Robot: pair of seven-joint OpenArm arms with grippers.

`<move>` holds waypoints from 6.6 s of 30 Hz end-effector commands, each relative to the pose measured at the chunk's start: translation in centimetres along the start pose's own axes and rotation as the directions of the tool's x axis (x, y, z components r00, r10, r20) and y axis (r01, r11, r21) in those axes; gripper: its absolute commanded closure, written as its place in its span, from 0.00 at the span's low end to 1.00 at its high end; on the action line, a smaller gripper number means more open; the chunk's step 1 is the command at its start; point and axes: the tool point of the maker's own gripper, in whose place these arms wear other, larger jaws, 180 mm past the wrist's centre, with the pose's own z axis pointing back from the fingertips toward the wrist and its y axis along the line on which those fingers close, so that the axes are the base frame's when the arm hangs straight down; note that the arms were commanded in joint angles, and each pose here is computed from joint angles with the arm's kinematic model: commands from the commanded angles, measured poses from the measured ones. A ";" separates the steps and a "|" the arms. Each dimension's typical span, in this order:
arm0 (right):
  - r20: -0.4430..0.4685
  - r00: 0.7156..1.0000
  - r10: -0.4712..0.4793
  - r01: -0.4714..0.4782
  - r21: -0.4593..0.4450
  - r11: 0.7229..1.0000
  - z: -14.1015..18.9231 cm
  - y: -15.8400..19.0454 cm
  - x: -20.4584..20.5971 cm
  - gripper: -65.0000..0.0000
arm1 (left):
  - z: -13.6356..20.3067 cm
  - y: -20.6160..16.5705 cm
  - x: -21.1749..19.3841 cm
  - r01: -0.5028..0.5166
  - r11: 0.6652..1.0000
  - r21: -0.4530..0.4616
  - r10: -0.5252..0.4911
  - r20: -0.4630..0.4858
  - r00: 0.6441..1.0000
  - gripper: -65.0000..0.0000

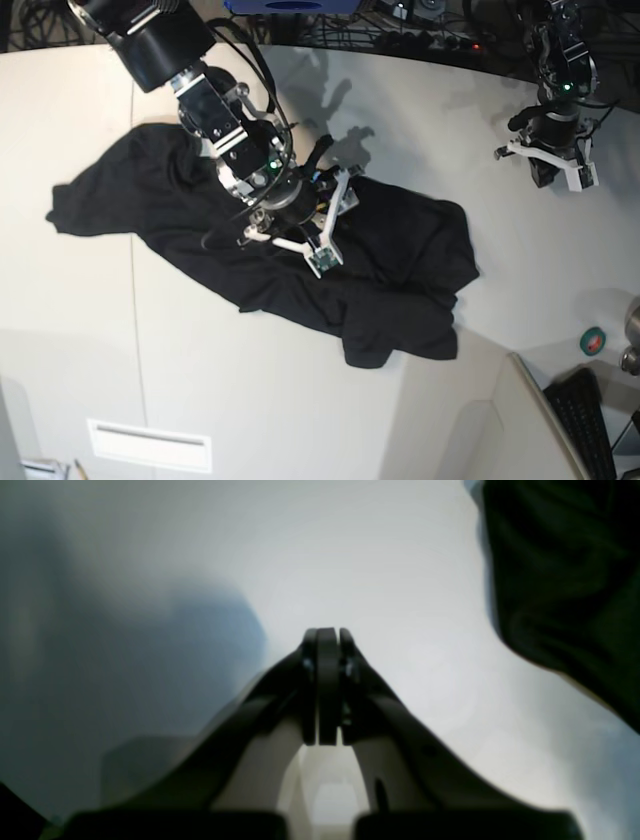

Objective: Layout the t-shirt on the table in an organized manner, then fold the t-shirt properly
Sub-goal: 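Grasp the shirt near the print with the right gripper and pull, then grasp the shirt edge with the left gripper, right gripper holding another edge, then lift the shirt with both grippers and swing it flat onto the table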

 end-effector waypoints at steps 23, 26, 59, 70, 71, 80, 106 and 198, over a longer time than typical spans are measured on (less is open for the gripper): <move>0.176 0.984 -0.032 0.046 -0.081 0.996 12.2 -3.4 -1.3 1.00 | -0.5 -0.2 2.2 0.004 1.000 -0.007 -0.003 0.058 0.998 1.00; 0.120 0.992 -0.022 0.033 -0.089 0.995 13.0 -3.7 -3.9 1.00 | -1.2 -0.6 2.0 -0.004 1.000 -0.014 0.004 -0.003 1.000 1.00; 0.016 0.998 -0.062 0.064 -0.179 0.982 13.8 -7.1 -8.5 1.00 | -10.1 -12.5 2.5 -0.176 0.967 -0.185 0.130 -0.238 0.963 0.25; 0.013 0.998 -0.063 0.064 -0.178 0.982 13.8 -7.1 -8.7 1.00 | -10.5 -14.1 0.8 -0.210 0.958 -0.195 0.148 -0.292 0.945 0.99; 0.013 0.998 -0.063 0.064 -0.178 0.982 13.8 -7.1 -8.7 1.00 | -10.5 -14.1 0.9 -0.210 0.958 -0.195 0.148 -0.290 0.945 1.00; -0.006 0.998 -0.068 0.067 -0.148 0.987 13.6 -6.2 -8.7 1.00 | -10.1 -11.6 -0.1 -0.193 0.969 -0.157 0.141 -0.293 0.946 1.00; 0.102 0.986 -0.132 0.124 0.080 0.989 4.9 -5.2 3.4 0.42 | -7.8 -8.0 -1.5 -0.120 0.986 -0.118 0.084 -0.273 0.958 1.00; 0.138 0.915 -0.380 0.402 -0.409 0.819 19.2 -28.6 -10.6 1.00 | -2.0 -6.5 12.9 0.103 0.992 -0.070 -0.095 0.108 0.990 1.00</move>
